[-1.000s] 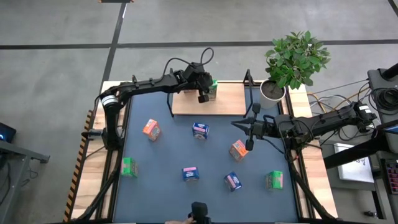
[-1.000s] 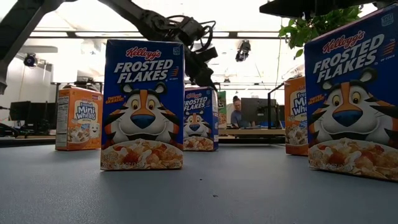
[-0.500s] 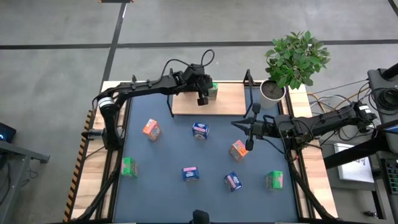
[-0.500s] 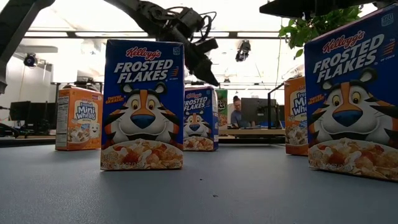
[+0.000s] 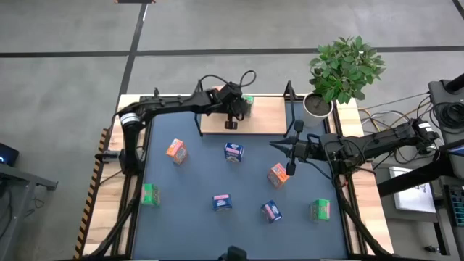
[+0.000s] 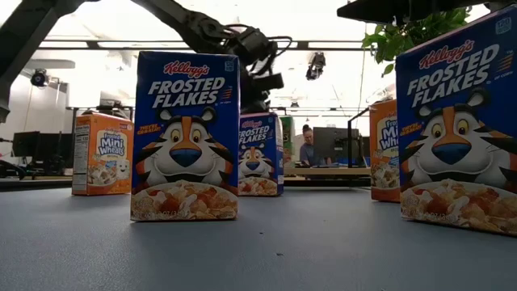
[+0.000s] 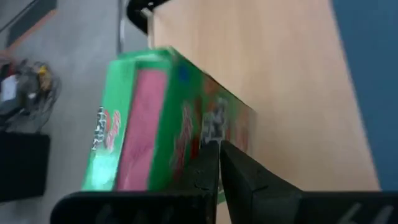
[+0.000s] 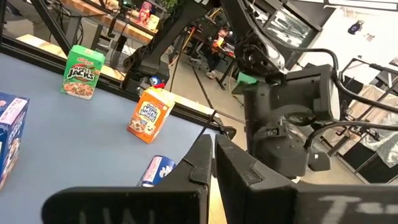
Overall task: Stack cereal on shelf
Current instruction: Put the center green cereal box on the shelf
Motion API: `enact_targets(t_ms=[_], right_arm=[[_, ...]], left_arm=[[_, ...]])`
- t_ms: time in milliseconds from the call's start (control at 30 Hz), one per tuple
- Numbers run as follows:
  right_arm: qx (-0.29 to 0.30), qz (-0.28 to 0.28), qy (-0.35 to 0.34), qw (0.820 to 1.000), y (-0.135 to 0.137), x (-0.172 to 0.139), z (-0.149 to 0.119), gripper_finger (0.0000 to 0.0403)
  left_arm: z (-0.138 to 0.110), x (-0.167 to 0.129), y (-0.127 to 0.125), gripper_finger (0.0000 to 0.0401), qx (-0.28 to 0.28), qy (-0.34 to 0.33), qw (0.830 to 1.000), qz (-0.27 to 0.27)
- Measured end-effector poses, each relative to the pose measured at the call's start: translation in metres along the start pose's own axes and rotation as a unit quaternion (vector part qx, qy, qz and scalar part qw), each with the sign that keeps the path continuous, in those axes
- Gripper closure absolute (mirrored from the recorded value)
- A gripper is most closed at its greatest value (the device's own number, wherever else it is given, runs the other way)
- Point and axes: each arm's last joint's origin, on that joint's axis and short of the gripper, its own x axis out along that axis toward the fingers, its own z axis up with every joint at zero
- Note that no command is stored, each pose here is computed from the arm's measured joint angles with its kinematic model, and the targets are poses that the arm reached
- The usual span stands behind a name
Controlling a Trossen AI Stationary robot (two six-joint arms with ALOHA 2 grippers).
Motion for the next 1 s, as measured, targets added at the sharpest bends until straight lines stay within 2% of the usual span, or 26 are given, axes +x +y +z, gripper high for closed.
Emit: enact_targets(t_ms=[133,567,767,1000], right_arm=[[0.0,0.0,0.0,1.0,0.0,0.0,0.0,0.0392],[-0.001,0.0,0.0,1.0,0.0,0.0,0.0,0.0392],[-0.004,0.0,0.0,1.0,0.0,0.0,0.0,0.0392],[-0.004,0.001,0.001,1.0,0.0,0.0,0.0,0.0392]], left_arm=[[0.001,0.004,0.001,0.0401,-0.012,0.008,1.0,0.027],[0.002,0.009,-0.005,0.0401,-0.02,0.005,1.0,0.02],[0.02,-0.01,-0.006,0.0401,-0.009,-0.002,1.0,0.009],[0.049,-0.043,0.011,0.0401,0.027,-0.025,0.999,0.016]])
